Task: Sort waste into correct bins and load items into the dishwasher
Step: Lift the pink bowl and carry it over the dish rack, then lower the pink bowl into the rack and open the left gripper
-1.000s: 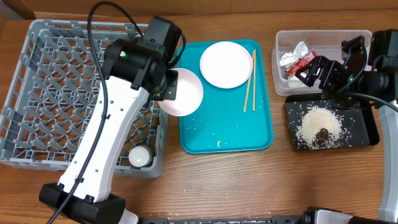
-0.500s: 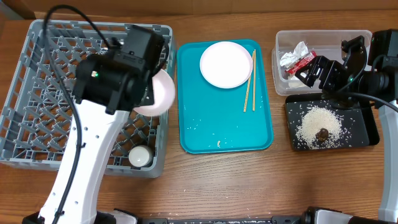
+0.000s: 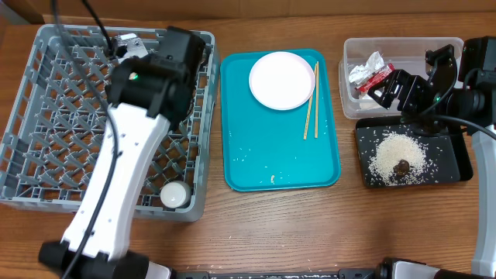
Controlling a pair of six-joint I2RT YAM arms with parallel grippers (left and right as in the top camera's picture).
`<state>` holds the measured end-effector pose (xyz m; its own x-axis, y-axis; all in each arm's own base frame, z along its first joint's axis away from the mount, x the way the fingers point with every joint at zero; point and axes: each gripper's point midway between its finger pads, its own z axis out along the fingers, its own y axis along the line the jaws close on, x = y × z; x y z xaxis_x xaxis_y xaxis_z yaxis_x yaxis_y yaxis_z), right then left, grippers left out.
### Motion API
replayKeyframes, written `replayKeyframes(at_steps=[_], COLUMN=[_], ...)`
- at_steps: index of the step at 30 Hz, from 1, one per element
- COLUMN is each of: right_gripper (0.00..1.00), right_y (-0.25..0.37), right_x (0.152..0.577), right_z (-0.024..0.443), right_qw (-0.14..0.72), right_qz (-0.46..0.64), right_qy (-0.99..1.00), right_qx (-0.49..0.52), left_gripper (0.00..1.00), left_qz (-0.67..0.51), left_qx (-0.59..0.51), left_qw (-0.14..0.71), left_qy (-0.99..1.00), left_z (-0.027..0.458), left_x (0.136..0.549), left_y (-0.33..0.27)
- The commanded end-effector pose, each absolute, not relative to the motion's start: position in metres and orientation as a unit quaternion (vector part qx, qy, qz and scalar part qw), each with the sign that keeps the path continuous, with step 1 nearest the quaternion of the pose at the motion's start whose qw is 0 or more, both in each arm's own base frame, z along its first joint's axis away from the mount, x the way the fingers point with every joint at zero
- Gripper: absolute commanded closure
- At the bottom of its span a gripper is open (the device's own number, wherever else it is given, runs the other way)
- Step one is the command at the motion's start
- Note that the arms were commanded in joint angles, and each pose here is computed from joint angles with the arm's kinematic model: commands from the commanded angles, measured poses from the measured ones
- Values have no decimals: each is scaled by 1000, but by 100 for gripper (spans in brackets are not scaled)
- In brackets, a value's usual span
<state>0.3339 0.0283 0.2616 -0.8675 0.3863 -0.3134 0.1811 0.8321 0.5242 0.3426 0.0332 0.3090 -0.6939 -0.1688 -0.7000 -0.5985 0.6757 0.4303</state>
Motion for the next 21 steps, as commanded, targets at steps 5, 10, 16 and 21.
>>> replayKeyframes(at_steps=[5,10,16,21], right_gripper=[0,0,0,0], right_y=[26,26,26,26], right_x=[335,335,335,335], right_z=[263,263,263,263], right_qw=[212,212,212,212], right_qz=[244,244,244,244], right_qy=[934,934,934,934], right_qx=[152,152,152,152], left_gripper=[96,96,96,96], left_qz=[420,496,571,594], left_qx=[-282,-248,-189,-160], left_qw=[339,347,345,329], left_qy=[793,756,721,717], left_z=[267,236,207,182], left_x=[373,401,424,432], left_y=[46,47,45,43])
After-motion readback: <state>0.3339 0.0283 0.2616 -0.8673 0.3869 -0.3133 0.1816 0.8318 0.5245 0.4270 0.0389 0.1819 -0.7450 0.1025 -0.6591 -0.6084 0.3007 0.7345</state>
